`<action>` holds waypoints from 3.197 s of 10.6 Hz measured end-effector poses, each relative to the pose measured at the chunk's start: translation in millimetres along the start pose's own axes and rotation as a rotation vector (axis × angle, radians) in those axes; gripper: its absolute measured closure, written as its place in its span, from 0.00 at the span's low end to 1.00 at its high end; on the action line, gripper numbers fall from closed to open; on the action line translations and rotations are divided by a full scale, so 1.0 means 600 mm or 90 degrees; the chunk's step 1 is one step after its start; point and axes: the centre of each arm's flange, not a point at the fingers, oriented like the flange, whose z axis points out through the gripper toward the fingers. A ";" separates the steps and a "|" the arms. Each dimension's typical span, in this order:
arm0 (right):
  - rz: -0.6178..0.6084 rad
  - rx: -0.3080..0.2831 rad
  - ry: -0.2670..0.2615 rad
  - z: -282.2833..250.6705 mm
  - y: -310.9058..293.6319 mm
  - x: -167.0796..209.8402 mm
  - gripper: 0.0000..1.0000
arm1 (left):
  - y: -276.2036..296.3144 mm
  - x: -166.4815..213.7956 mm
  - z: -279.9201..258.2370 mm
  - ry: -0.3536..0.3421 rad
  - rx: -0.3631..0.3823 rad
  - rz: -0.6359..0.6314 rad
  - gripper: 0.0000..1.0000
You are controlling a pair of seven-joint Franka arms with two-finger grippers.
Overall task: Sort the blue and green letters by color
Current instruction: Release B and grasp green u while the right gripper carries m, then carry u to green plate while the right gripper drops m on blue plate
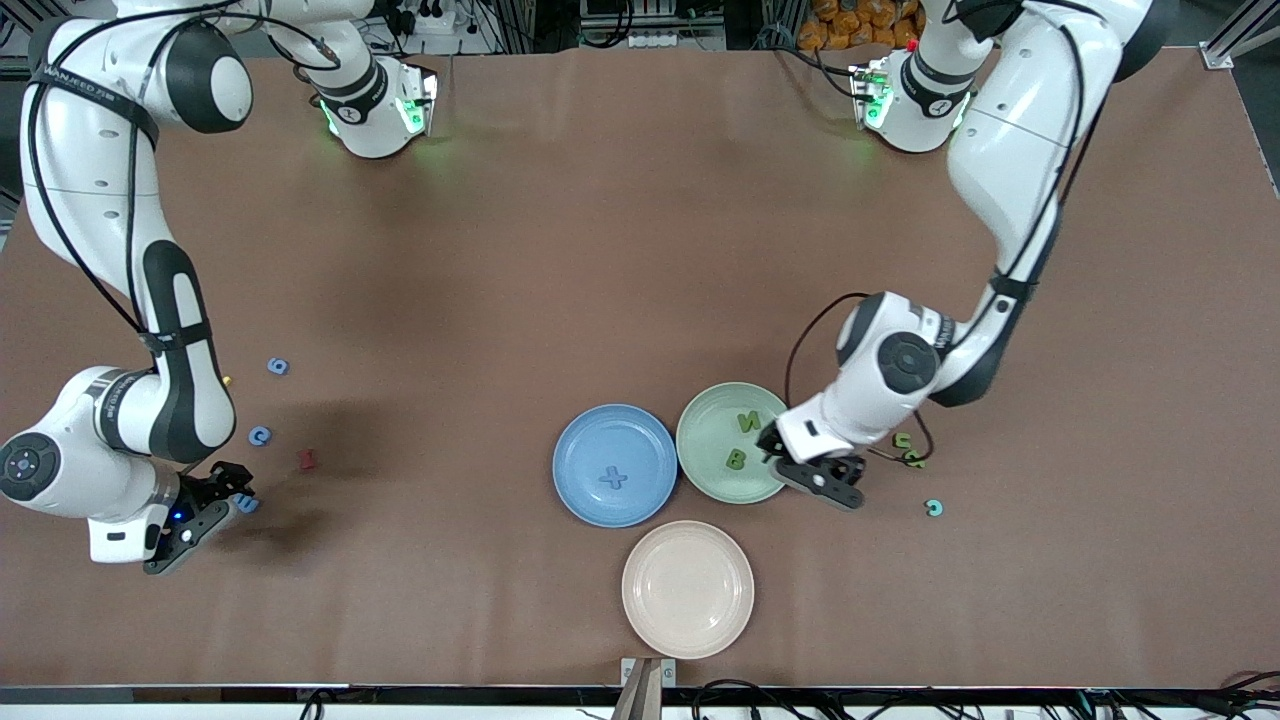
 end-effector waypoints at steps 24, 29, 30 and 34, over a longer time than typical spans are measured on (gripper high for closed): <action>0.230 0.129 0.095 -0.043 -0.281 0.321 0.73 | -0.236 -0.134 0.013 -0.176 0.050 -0.201 0.25; 0.422 0.244 0.105 -0.101 -0.450 0.449 0.73 | -0.225 -0.134 0.020 -0.180 0.050 -0.202 0.36; 0.459 0.252 0.107 -0.117 -0.500 0.483 0.73 | -0.222 -0.134 0.022 -0.181 0.050 -0.200 0.37; 0.594 0.275 0.120 -0.157 -0.670 0.574 0.69 | -0.216 -0.132 0.024 -0.182 0.069 -0.177 0.70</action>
